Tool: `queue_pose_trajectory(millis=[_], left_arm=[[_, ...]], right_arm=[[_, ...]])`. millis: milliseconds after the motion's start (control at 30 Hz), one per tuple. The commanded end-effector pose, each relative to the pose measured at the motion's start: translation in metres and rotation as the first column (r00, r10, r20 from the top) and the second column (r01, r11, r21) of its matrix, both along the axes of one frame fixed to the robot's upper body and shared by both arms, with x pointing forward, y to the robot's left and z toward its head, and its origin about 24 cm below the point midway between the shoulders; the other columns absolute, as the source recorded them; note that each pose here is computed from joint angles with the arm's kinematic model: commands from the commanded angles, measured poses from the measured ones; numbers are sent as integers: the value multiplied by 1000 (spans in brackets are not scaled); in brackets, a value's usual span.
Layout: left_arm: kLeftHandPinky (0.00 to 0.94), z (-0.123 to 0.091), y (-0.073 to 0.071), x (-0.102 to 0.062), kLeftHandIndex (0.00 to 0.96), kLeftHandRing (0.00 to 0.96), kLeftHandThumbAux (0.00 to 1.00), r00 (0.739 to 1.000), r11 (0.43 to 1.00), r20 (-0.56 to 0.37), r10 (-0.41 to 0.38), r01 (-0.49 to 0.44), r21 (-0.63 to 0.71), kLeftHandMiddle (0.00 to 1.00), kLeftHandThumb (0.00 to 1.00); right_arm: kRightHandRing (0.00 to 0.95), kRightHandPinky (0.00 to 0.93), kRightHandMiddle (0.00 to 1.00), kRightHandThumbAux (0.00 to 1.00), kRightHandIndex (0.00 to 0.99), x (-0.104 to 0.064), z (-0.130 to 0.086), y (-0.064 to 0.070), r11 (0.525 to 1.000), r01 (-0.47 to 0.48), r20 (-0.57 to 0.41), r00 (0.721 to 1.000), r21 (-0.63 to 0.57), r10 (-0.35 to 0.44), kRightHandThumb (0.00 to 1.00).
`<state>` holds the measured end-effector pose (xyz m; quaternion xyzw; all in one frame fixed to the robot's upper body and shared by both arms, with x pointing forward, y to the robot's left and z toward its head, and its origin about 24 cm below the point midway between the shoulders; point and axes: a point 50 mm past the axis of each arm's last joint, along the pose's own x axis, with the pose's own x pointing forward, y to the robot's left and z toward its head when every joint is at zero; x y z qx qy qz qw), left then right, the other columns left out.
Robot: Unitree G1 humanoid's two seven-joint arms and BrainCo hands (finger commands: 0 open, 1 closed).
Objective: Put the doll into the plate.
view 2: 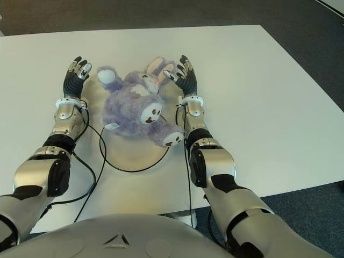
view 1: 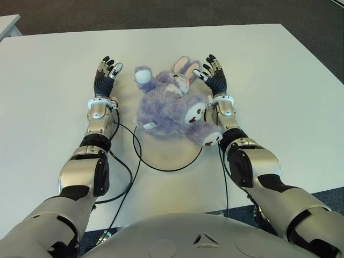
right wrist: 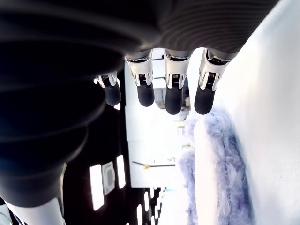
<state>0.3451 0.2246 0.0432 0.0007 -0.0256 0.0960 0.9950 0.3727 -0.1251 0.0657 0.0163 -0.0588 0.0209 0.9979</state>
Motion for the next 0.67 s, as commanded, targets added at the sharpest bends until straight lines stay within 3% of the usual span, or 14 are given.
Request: queue_pose_trajectory(millis=[33,667], left_arm=[[0,-30,-1,-16,32,66,508,994,999,-110,13,-16,-30,121,0],[0,-31,-1,-19,40,59,509,996,999,-79,32,-33,-22,121,0]], right_arm=[[88,122,75,750,46,-12,-26,-2,1000,16,-96,995,14,-15,51],[86,118,74,743,44,-12,-26,-2,1000,16,-96,995,13,-15,45]])
